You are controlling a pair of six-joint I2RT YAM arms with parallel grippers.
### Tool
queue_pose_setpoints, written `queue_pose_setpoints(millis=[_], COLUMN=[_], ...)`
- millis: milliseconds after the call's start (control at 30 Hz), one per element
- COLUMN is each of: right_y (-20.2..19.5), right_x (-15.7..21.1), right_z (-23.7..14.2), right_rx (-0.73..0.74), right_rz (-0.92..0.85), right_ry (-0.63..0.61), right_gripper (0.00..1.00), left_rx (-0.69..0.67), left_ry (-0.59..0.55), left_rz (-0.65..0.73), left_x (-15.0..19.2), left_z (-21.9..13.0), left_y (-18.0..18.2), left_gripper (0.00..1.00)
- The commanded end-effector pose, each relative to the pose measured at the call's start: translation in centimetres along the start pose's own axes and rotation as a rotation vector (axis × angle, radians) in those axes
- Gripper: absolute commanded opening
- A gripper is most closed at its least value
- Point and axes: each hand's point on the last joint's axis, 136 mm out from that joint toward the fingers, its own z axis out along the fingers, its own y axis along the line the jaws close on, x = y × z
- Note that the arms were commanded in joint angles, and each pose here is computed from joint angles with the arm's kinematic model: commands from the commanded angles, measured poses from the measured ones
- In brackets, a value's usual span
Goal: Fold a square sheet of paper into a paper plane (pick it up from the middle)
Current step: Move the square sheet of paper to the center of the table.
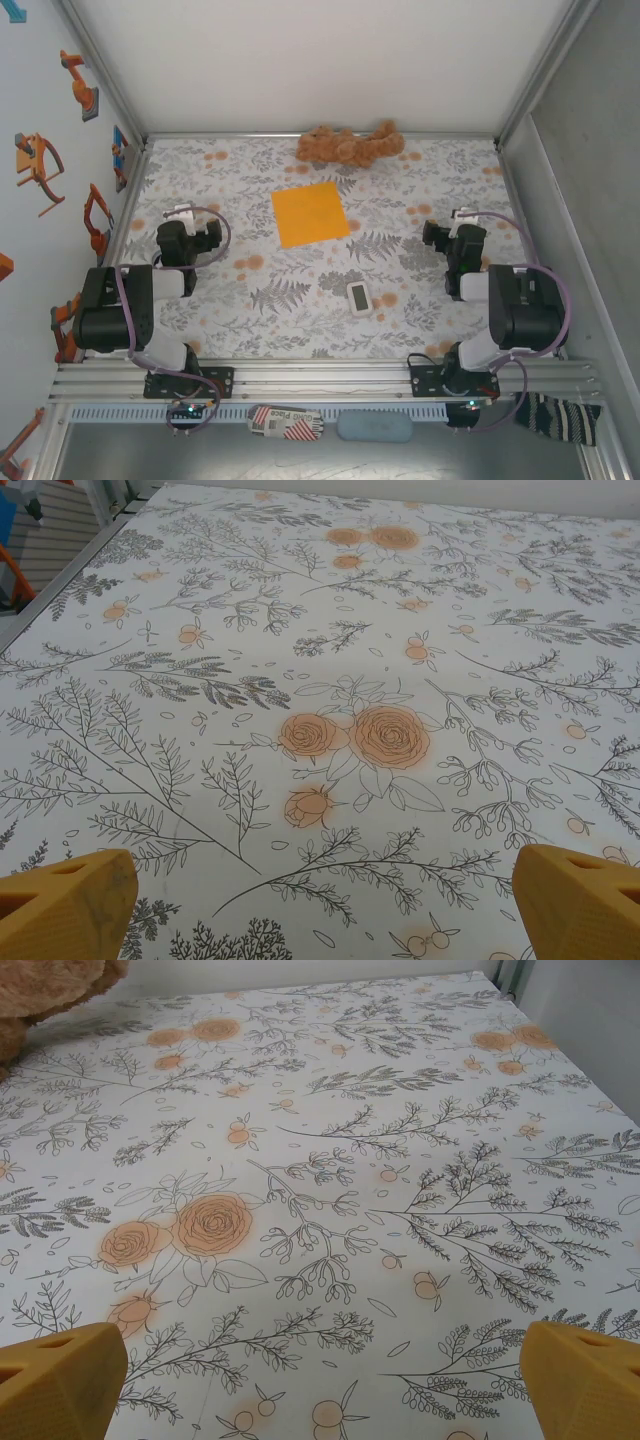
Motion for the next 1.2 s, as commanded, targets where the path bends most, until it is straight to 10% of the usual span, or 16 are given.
queue_pose_setpoints(millis=[0, 1167], right_y=[-0.2, -1.6], right_x=[-1.1, -3.9], right_z=[0.4, -1.9], right_rx=[0.004, 0.084], right_rz=[-0.014, 0.016], right_ry=[-0.025, -0.065], right_gripper=[0.99, 1.0], left_rx=[0.002, -0.034], left_ry=[-0.018, 0.01], left_rz=[0.012, 0.033], left_x=[-0.7, -3.0], left_z=[0.2, -1.4], left_y=[-0.1, -0.2], left_gripper=[0.96, 0.96])
